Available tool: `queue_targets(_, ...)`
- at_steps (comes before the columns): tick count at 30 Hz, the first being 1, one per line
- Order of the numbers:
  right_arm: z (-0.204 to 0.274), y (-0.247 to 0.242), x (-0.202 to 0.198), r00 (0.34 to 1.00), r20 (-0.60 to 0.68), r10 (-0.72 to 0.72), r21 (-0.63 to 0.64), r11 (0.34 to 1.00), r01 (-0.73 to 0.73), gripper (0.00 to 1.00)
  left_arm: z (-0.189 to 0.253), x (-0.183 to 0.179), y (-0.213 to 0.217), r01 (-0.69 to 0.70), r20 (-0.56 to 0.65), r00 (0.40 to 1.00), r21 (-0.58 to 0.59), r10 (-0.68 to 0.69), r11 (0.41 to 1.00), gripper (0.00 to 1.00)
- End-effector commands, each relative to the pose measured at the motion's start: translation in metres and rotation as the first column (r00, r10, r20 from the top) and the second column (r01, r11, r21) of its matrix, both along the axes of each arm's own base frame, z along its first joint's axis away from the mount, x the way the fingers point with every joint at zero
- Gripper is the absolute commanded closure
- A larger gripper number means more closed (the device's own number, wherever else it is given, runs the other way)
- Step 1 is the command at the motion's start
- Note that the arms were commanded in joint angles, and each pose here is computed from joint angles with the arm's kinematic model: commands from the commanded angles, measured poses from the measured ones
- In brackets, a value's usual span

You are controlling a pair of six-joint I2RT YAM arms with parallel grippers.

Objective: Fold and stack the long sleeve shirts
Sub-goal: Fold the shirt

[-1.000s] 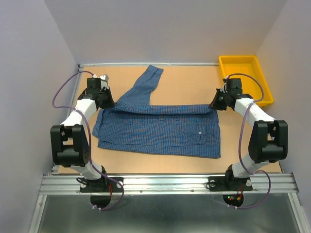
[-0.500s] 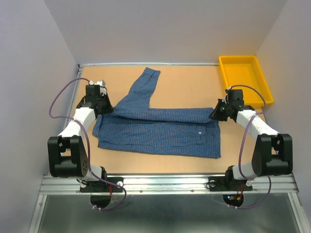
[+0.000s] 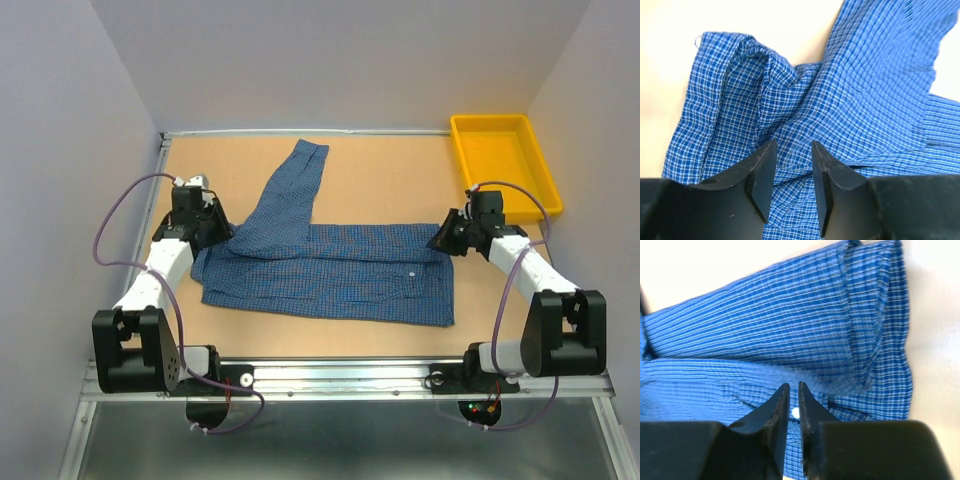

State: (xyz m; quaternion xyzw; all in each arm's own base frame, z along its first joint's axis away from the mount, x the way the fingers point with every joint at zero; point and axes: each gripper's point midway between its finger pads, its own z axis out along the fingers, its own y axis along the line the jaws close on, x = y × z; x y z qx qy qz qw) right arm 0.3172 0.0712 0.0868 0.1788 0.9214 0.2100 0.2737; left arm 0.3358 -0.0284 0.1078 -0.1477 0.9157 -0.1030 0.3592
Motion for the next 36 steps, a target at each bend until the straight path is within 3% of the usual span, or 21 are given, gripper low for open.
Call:
queue_targets(1,0.006,0.011,-0.013,1.000,0.007,0.030,0.065,0.997,-0.030,0.78,0.030,0.008,0.003,-0.022,0.085,0.996,0.004,0.022,1.000,0.51)
queue_targets(4,0.005,0.017,-0.022,0.998,-0.007,0.059,0.094,0.994,-0.058,0.63,0.028,0.004,0.012,-0.072,0.075,0.995,0.032,0.069,0.997,0.40)
queue_targets(5,0.006,0.018,-0.023,0.998,-0.005,0.065,0.097,0.993,-0.064,0.53,0.029,0.004,0.016,-0.099,0.080,0.992,0.034,0.096,0.994,0.38)
queue_targets(11,0.030,0.015,-0.010,0.993,0.075,0.087,0.062,0.994,-0.092,0.34,0.026,0.006,0.021,-0.173,0.079,0.981,-0.022,0.174,0.985,0.34)
queue_targets(17,0.056,0.028,0.022,0.973,0.166,0.161,0.020,0.986,-0.167,0.31,-0.004,0.028,0.020,-0.213,0.010,0.976,-0.110,0.216,0.971,0.35)
queue_targets(22,0.051,0.060,0.033,0.965,0.178,0.195,0.028,0.979,-0.203,0.30,-0.018,0.049,0.009,-0.199,-0.025,0.980,-0.209,0.198,0.958,0.39)
queue_targets(27,0.030,0.076,0.034,0.966,0.169,0.195,0.050,0.977,-0.206,0.30,-0.025,0.067,-0.003,-0.165,-0.028,0.986,-0.271,0.163,0.948,0.40)
queue_targets(36,-0.017,0.080,0.014,0.974,0.077,0.215,0.042,0.975,-0.218,0.30,-0.020,0.100,-0.004,-0.125,0.014,0.991,-0.279,0.134,0.952,0.43)
